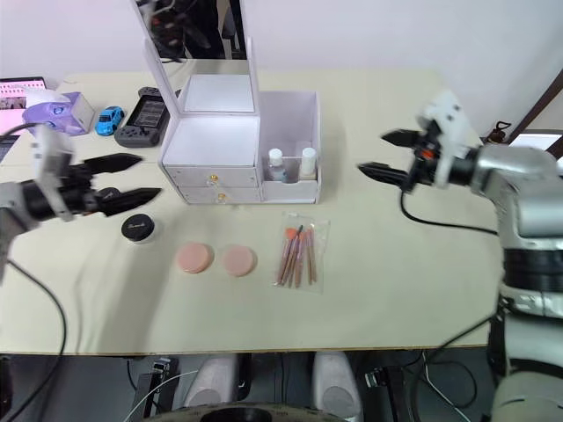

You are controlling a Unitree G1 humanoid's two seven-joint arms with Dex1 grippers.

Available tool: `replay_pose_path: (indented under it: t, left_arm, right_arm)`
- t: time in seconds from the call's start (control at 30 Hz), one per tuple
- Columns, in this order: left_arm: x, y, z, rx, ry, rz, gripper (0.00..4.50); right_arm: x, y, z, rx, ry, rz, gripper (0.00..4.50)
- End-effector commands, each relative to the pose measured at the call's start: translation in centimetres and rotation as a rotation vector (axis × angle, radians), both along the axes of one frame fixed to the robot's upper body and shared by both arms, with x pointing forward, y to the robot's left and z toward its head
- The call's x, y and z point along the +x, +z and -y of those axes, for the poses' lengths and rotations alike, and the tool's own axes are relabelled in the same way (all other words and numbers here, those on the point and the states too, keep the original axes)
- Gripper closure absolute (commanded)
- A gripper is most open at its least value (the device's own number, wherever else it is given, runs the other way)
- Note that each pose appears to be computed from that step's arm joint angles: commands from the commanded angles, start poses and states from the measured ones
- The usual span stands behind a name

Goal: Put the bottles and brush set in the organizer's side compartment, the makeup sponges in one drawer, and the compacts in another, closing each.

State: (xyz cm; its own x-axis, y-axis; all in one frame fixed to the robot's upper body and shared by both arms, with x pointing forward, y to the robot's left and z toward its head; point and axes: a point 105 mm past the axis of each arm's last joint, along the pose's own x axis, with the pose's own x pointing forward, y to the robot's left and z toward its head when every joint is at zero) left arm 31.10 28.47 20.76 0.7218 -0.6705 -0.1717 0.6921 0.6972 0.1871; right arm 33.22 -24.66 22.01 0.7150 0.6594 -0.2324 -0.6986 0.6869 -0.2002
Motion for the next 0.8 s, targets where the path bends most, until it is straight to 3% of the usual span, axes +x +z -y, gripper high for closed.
replay_pose_path:
  t: [0.03, 0.17, 0.4, 0.53, 0.67, 0.8]
  left_arm:
    - [-0.8, 0.4, -4.3, 0.065, 0.097, 0.02, 0.0]
    - [-2.1, 0.0, -9.8, 0.077, 0.268, 0.001, 0.0]
    - [-2.4, -0.4, -10.2, 0.063, 0.25, -0.004, 0.0]
    - [-2.0, 0.6, -4.0, 0.037, -0.013, -0.058, 0.0]
    - [-1.8, 3.0, 2.9, -0.016, -0.226, -0.097, 0.0]
    - [-2.3, 1.3, 7.9, 0.036, -0.362, -0.199, 0.0]
  right_arm:
    - [-1.6, 0.6, 2.4, -0.015, -0.046, 0.036, 0.06]
    - [-2.9, -1.9, 5.8, 0.016, -0.167, -0.008, 0.06]
    - [-3.9, -3.1, 6.6, -0.001, -0.2, -0.051, 0.06]
    - [-4.5, -0.7, 4.9, 0.07, -0.13, -0.053, 0.06]
    - [-6.2, 0.2, 2.2, 0.047, -0.005, -0.107, 0.06]
    - [-6.5, 1.2, -0.3, 0.021, 0.049, -0.041, 0.06]
